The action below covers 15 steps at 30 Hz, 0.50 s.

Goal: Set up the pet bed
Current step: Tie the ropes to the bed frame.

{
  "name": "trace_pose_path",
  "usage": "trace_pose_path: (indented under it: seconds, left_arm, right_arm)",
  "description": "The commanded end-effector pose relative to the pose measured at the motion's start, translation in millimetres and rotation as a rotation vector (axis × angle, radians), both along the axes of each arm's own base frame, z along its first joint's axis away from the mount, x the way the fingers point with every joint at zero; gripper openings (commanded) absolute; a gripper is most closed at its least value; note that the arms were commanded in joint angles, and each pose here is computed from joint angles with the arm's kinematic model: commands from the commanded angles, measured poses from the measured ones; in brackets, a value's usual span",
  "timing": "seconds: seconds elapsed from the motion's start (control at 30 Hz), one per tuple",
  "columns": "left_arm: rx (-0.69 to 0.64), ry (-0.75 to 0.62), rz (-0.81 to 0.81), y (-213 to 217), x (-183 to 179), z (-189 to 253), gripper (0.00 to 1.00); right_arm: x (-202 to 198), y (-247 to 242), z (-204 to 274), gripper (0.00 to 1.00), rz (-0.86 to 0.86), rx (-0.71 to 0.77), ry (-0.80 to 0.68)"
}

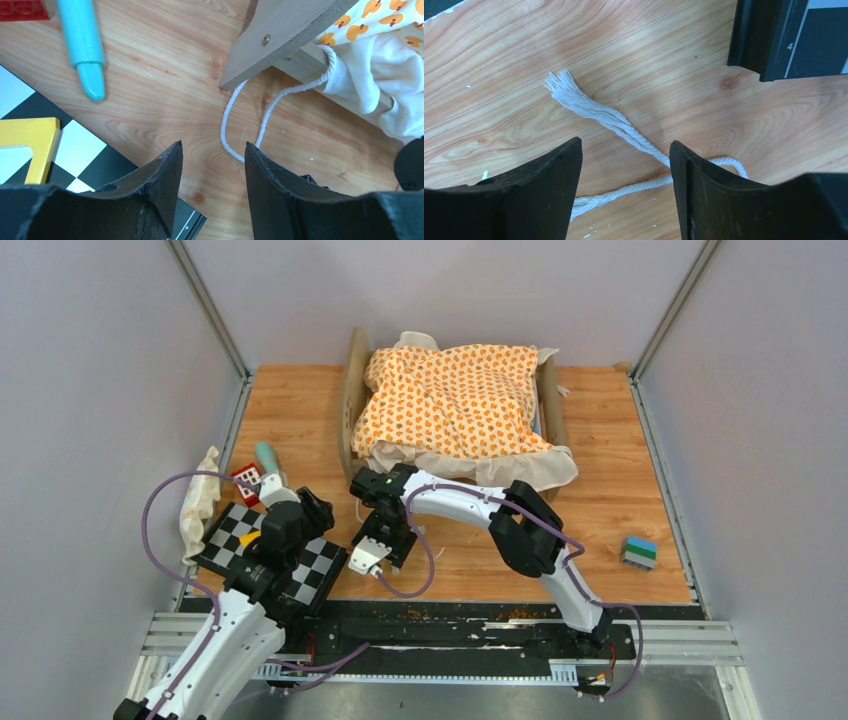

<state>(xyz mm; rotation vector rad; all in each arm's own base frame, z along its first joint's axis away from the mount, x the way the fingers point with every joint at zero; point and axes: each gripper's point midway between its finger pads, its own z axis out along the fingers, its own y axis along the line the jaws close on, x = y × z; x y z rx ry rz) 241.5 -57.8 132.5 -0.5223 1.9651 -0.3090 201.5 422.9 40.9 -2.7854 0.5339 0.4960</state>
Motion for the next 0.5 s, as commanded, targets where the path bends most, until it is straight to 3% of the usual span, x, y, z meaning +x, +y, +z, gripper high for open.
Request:
trace_pose_path:
  seconds: [0.0,0.47]
  left_arm:
    - [0.007,-0.03,0.017,4.1,3.5,13.9,0.57]
    - [0.037,-0.032,0.019,8.5,4.7,17.8,0.57]
  right_arm:
    - [-1.3,1.4,0.3,0.63,0.055,-0.038,0.005]
    - [-1.8,7.1,-13.4,0.51,0.075,-0.086,0.053]
